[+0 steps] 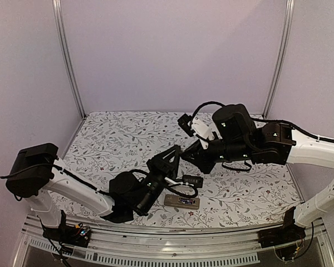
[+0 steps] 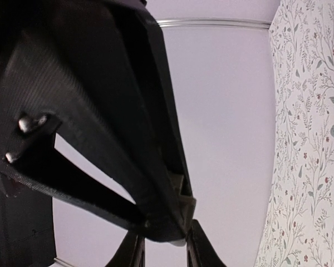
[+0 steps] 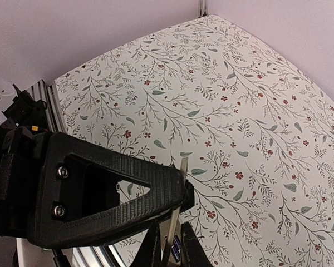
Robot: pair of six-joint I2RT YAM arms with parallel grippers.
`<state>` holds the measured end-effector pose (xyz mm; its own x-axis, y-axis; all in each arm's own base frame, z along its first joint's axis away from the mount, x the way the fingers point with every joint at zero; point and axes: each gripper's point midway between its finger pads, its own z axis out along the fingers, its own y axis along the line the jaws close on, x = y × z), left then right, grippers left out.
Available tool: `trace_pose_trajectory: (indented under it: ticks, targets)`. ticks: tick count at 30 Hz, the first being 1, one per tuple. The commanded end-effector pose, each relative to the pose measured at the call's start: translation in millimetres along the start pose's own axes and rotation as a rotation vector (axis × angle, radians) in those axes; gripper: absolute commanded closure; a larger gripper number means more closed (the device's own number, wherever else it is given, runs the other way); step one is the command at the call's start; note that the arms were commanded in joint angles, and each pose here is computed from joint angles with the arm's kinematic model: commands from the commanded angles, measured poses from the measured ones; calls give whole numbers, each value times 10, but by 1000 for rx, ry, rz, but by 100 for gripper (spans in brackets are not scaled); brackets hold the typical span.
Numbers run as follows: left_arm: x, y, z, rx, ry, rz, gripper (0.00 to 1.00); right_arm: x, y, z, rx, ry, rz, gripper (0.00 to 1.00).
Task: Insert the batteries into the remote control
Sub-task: Pass from the left arm to the right, then pass from the right arm to the left
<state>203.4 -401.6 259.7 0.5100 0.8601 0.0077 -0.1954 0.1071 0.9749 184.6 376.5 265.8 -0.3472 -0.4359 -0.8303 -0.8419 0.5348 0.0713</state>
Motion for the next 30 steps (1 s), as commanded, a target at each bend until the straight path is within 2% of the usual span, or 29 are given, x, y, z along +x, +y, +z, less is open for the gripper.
trace_pose_trajectory:
  ticks: [1,3,7,8,9,12,13,15,16,20,23,24,25,28,30]
  targets:
    - [223,557,-17,-213,66,-230,85,-83,21,7,6,-13,-8,94]
    - [225,551,-15,-211,68,-229,85,-95,26,-2,3,-16,-5,100]
    - [220,537,-15,-210,68,-222,86,-105,33,-2,-1,-19,3,100]
    - [220,540,-14,-212,69,-223,85,-107,34,-2,-1,-20,5,100]
    - [217,539,-18,-213,69,-224,80,-102,36,-5,-3,-19,7,100]
    - [221,533,-32,-219,69,-224,29,-82,32,-7,-2,-16,12,100]
    - [230,533,-46,-226,69,-226,16,-69,34,-5,-5,-14,13,100]
    - [262,515,-78,-231,72,-227,4,-48,42,-16,-14,-12,19,100]
    - [273,489,-89,-225,72,-227,1,-36,44,-19,-18,-11,20,100]
    - [308,460,-170,-192,51,-311,0,11,51,-51,-95,0,48,100]
    - [248,325,-223,-42,-22,-464,0,105,13,-82,-196,25,90,100]
    - [206,277,-248,37,-62,-553,0,132,1,-103,-239,31,97,100]
    - [205,374,-294,104,-106,-738,0,161,-16,-116,-274,38,106,100]
    - [148,458,-428,388,-271,-1087,3,203,-36,-178,-379,36,114,100]
    - [254,590,-498,456,-336,-1265,7,154,22,-233,-451,5,95,100]
